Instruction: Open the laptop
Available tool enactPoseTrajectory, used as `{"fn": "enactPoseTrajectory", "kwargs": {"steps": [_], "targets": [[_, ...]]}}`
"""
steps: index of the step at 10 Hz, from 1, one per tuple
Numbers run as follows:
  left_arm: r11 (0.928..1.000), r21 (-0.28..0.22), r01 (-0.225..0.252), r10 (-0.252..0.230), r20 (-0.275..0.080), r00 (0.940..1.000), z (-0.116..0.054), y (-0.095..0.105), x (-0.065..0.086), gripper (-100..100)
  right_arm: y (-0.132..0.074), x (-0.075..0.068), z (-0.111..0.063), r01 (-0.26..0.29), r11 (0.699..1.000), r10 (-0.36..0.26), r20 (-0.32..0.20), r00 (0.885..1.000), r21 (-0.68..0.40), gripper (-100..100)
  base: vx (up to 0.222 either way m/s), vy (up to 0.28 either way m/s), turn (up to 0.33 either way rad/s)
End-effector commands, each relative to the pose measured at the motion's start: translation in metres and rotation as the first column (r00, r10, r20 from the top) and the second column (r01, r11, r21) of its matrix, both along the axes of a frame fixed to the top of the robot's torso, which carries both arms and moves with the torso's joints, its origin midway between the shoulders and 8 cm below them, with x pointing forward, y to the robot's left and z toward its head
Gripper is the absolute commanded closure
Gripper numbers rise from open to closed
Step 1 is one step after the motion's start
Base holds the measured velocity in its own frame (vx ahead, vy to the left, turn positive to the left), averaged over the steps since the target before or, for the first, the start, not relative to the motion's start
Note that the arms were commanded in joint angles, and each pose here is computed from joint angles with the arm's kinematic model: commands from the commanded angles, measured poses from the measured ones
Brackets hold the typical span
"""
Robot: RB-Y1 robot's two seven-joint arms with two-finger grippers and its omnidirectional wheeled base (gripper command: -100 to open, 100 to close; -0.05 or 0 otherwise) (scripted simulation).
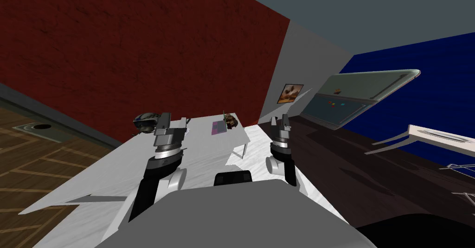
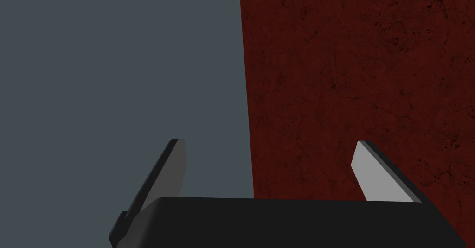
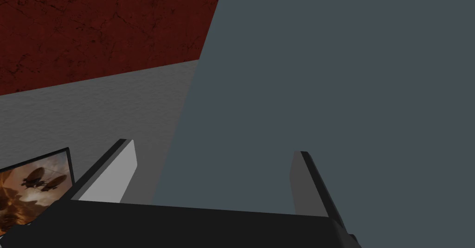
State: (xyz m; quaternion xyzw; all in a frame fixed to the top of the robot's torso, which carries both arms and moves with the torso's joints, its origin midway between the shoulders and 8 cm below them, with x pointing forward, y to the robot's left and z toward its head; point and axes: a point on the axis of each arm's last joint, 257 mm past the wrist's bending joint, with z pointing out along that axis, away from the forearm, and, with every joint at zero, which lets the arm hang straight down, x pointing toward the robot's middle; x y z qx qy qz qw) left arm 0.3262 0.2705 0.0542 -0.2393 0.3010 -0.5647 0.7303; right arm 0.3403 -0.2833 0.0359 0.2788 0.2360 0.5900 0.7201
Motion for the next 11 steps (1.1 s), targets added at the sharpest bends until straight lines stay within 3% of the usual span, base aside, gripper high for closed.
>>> {"fn": "enactPoseTrajectory", "kwargs": {"steps": [1,9,10,11], "targets": [[1.0000,0.000,0.000,0.000,0.000,1.0000,0.0000,0.0000,0.0000,0,0.0000,0.0000,0.0000,0.000,1.000,0.000,0.000,1.000,0.000,0,0.000,0.000,0.000],[1.0000,0.000,0.000,0.000,0.000,1.0000,0.0001,0.0000,-0.0001,0,0.0000,-0.0001,0.0002,0.000,1.000,0.000,0.000,1.000,0.000,0,0.000,0.000,0.000],[0.9994,0.035,0.002,-0.001,-0.026,0.9997,-0.0052,0.0003,0.0061,-100,0.0000,-0.0001,0.0002,0.000,1.000,0.000,0.000,1.000,0.000,0,0.013,-0.011,-0.082],[0.9988,0.050,-0.002,0.004,-0.040,0.9992,-0.0085,0.0020,0.0099,-100,0.0000,0.0000,0.0000,0.000,1.000,0.000,0.000,1.000,0.000,0,0.013,-0.024,-0.105]]}}
